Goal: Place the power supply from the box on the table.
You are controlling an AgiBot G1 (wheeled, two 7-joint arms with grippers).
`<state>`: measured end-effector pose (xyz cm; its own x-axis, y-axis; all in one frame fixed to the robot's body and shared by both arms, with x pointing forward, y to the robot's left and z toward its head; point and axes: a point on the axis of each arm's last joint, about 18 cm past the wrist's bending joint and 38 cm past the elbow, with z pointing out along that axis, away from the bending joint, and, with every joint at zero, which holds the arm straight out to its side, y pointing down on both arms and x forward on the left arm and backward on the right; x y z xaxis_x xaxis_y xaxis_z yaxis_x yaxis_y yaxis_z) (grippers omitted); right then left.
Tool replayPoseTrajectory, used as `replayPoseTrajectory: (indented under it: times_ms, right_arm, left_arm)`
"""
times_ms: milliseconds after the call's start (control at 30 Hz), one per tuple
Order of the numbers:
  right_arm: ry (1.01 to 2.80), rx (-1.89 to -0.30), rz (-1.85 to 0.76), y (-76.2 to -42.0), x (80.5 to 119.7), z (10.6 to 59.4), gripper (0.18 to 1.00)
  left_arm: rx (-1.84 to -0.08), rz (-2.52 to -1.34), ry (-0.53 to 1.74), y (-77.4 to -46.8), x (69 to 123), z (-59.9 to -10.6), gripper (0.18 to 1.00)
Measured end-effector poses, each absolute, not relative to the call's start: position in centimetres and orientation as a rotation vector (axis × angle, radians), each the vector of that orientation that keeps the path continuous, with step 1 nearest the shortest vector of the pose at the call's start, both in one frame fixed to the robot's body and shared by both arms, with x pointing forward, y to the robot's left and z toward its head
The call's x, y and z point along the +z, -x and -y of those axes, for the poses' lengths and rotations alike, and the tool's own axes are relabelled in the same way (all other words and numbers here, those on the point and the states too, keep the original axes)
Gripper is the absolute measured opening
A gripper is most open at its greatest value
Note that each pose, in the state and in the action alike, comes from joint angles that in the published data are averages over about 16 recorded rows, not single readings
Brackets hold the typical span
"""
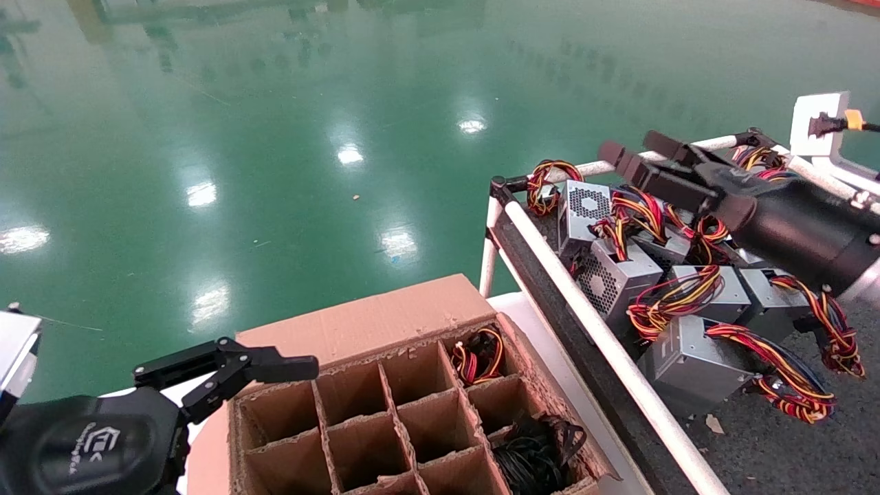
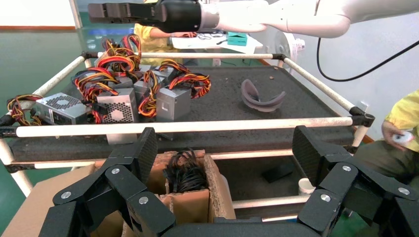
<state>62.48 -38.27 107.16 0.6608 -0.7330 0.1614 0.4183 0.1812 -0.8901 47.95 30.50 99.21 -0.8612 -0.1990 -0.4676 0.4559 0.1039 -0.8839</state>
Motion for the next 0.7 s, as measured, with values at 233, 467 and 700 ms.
replayPoseTrajectory:
  times_ms: [233,467,700]
  right_arm:
    - [1.205,-0.764,-0.205,-59.6,105.9,36.0,1.0]
    - [1.297,-0.7,-0.079,-56.4,104.5,33.9,1.0]
    - [1.347,-0.67,-0.018,-54.8,103.6,33.1,1.0]
  left_arm:
    - [-1.808,-1.911,-0.25,-47.9,99.2,-30.5,1.0]
    - [-1.808,-1.911,-0.25,-47.9,99.2,-30.5,1.0]
    - [-1.808,-1.911,-0.25,-47.9,99.2,-30.5,1.0]
